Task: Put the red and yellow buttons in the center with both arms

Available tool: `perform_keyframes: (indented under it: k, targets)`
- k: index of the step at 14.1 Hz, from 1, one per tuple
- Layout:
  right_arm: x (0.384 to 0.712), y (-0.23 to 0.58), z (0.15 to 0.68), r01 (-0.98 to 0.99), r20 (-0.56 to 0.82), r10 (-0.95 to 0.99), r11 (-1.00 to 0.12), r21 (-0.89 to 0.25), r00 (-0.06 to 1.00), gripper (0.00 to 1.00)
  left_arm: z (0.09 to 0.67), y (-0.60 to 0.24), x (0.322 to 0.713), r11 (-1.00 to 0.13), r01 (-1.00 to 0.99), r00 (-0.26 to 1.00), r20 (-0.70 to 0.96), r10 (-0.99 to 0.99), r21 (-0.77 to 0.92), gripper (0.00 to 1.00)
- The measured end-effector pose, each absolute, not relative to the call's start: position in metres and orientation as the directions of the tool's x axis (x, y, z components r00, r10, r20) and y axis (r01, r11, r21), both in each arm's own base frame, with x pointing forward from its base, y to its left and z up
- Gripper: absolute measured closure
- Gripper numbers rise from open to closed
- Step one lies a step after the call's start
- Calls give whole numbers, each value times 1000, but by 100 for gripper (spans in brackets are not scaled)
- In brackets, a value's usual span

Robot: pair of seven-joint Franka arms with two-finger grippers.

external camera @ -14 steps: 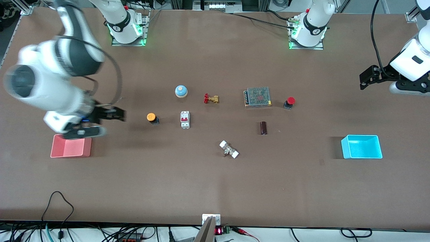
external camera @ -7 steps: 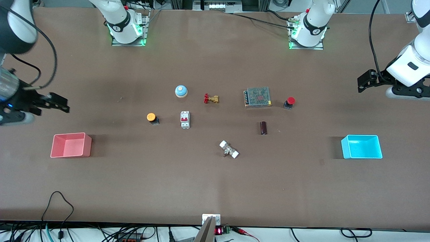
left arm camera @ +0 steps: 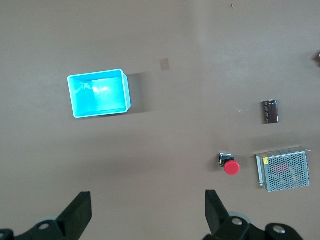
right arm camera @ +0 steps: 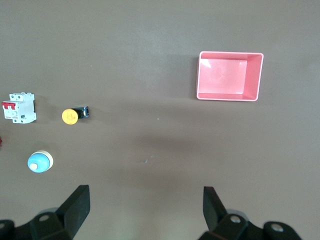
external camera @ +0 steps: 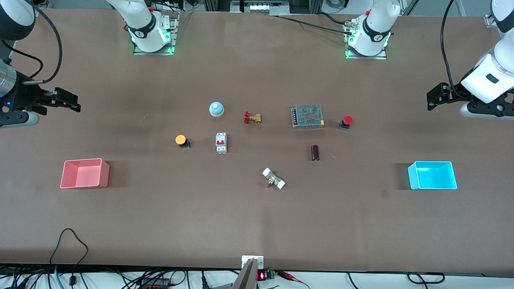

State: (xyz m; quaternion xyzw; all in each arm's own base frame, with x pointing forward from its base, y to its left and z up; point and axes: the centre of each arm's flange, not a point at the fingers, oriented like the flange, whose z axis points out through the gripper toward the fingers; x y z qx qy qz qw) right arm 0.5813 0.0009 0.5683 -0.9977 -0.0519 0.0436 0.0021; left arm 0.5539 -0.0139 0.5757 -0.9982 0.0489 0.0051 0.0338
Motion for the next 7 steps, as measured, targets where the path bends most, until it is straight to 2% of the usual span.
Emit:
perform_keyframes:
  k: [7]
  targets:
    - [581,-3,566,103,-94,101,-995,11,990,0,576,-14,554,-993,-100,995,-14,-99,-68,0]
